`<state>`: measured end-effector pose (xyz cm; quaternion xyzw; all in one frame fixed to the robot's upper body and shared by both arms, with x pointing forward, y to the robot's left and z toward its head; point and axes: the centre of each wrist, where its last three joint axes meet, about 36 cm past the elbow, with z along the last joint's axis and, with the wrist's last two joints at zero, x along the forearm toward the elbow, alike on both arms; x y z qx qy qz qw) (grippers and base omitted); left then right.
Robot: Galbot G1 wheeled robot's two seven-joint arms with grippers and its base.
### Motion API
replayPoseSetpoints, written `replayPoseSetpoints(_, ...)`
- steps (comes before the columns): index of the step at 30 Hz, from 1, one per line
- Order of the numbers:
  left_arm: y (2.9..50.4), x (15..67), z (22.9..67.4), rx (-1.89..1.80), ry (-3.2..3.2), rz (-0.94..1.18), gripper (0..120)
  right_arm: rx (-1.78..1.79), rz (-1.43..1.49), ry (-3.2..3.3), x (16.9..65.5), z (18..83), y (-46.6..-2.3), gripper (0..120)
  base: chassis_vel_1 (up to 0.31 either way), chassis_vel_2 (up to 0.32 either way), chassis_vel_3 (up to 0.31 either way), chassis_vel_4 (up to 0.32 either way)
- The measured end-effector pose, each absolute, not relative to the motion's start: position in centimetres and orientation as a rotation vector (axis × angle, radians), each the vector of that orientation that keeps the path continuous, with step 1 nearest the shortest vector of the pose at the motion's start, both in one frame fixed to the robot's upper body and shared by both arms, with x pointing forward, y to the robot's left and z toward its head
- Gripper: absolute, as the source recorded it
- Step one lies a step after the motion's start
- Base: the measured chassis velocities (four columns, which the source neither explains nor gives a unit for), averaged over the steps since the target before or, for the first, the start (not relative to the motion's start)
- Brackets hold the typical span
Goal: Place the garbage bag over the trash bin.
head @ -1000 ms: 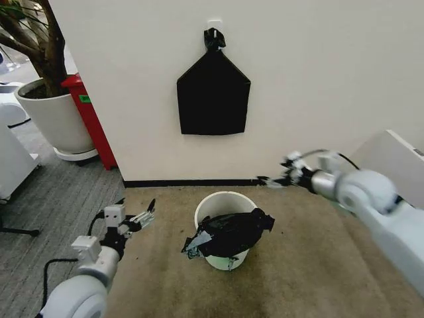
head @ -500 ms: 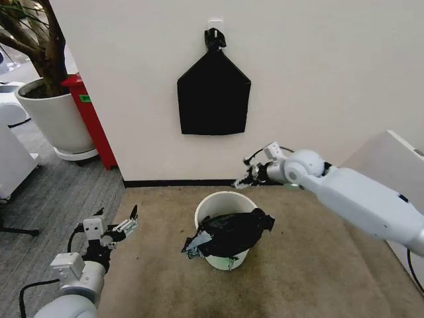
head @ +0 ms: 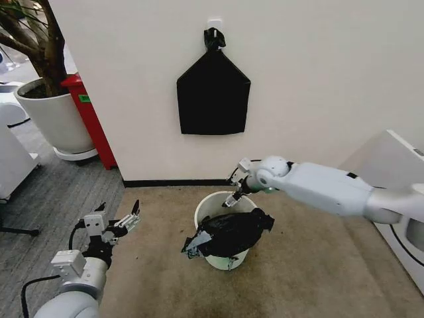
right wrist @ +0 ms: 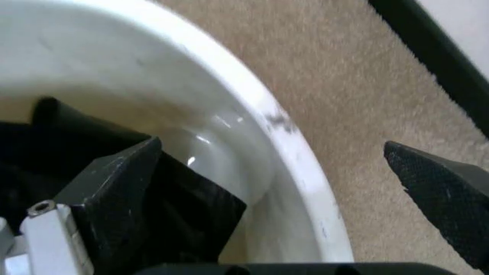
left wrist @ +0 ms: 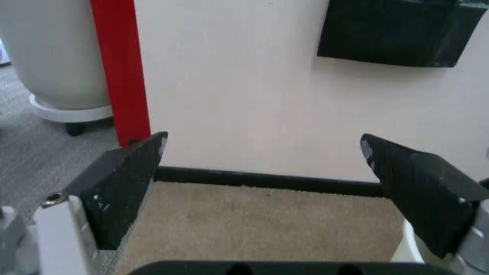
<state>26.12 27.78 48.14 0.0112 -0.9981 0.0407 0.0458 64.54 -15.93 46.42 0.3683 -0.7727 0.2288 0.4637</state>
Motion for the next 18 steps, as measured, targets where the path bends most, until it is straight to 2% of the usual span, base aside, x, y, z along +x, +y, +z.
replayPoseSetpoints(3, 27.7, 26.1, 48.0, 0.033, -3.051, 0.13, 100, 0.908, 0.547, -1.894, 64.5, 46.4, -15.9, 89, 0.0, 0.0, 0.0, 0.0)
replayPoseSetpoints(4, 27.7, 26.1, 48.0, 0.033, -3.051, 0.13, 100, 0.908, 0.547, -1.894, 64.5, 46.4, -15.9, 89, 0.0, 0.0, 0.0, 0.0)
replayPoseSetpoints(10, 27.3, 26.1, 47.6, 0.013, -3.053, 0.147, 100, 0.897, 0.555, -1.874, 65.6, 45.8, -16.4, 63, 0.0, 0.0, 0.0, 0.0)
replayPoseSetpoints(12, 27.2, 26.1, 47.5, 0.011, -3.053, 0.148, 100, 0.891, 0.56, -1.874, 65.8, 45.7, -16.4, 61, 0.0, 0.0, 0.0, 0.0)
replayPoseSetpoints(15, 27.1, 26.0, 47.4, 0.009, -3.059, 0.155, 100, 0.877, 0.575, -1.871, 66.7, 45.3, -16.5, 46, 0.0, 0.0, 0.0, 0.0)
replayPoseSetpoints(18, 27.2, 26.1, 47.4, 0.012, -3.067, 0.158, 100, 0.871, 0.59, -1.867, 67.0, 45.1, -16.7, 36, 0.0, 0.0, 0.0, 0.0)
